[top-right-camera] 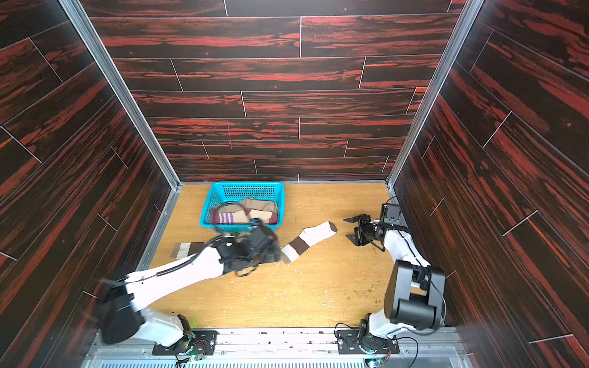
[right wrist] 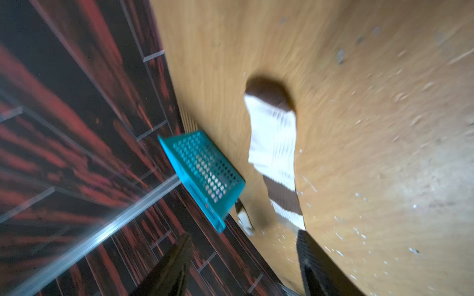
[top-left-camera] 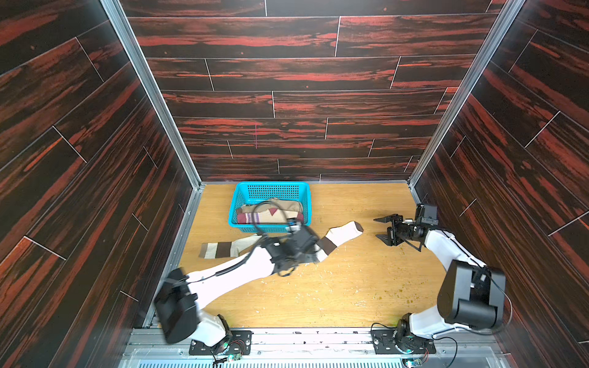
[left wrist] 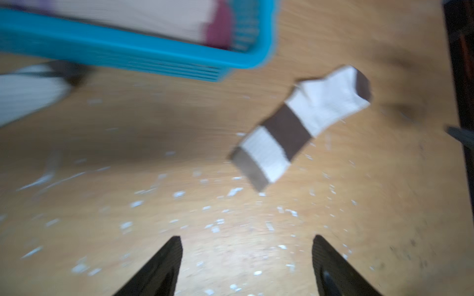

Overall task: Place the socks together as a pair
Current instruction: Pick up the sock at the center of the board.

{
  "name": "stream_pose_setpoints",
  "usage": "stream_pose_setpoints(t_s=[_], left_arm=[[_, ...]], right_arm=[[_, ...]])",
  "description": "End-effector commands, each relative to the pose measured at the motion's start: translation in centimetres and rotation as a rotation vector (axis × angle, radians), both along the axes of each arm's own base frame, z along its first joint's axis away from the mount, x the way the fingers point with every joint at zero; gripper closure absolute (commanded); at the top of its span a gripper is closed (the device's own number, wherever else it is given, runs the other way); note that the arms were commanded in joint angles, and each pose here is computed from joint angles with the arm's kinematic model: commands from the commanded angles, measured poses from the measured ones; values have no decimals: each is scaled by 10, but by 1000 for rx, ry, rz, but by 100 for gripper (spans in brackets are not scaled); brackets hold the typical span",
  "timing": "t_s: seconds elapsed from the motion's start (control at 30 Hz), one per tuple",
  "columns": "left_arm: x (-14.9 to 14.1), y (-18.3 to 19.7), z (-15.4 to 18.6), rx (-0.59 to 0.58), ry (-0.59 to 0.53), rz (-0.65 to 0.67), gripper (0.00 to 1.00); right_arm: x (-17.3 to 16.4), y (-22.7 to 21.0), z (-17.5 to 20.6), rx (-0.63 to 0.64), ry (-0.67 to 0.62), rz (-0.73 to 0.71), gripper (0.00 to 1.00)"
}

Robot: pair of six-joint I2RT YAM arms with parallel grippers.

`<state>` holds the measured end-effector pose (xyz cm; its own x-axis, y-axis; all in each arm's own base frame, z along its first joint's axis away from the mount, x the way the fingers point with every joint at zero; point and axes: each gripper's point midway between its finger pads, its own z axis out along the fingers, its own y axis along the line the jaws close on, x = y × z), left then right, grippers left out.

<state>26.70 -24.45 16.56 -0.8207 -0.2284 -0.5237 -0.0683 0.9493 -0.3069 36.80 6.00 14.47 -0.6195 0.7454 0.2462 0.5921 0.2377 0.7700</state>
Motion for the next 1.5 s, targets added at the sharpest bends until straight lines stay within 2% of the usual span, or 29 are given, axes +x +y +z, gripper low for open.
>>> stream_pose_setpoints(t_s=[0.0,0.1,0.23,0.3,0.4,0.5,0.6,0.77,0.9,1.17,1.23,1.37,1.47], left_arm=[[-6,91,19,19,-37,265,16],[-15,152,12,52,20,394,13],[-26,217,-3,142,159,532,13],[-27,246,-9,117,195,627,13],[-19,284,-11,76,167,743,13],[-22,310,-34,39,278,827,15],[-17,331,-55,4,328,872,19],[14,343,-69,-34,345,836,21],[16,356,-91,-3,457,826,27],[51,369,-107,-18,423,807,29],[55,371,-116,-15,436,809,33],[65,368,-128,-32,440,768,46],[53,368,-148,-3,521,752,55]], right_arm=[[-32,24,15,-61,-93,206,32],[-52,40,27,-149,-182,326,26],[-73,63,52,-230,-322,452,21],[-82,80,64,-267,-383,519,19],[-93,98,71,-262,-423,581,18],[-99,111,71,-232,-428,621,18],[-103,121,80,-229,-462,659,18],[-106,132,98,-222,-523,702,18],[-111,139,105,-185,-533,719,18],[-119,144,127,-154,-583,725,18],[-120,145,130,-144,-591,726,18],[-122,149,135,-128,-601,730,18],[-124,150,137,-119,-602,729,18]])
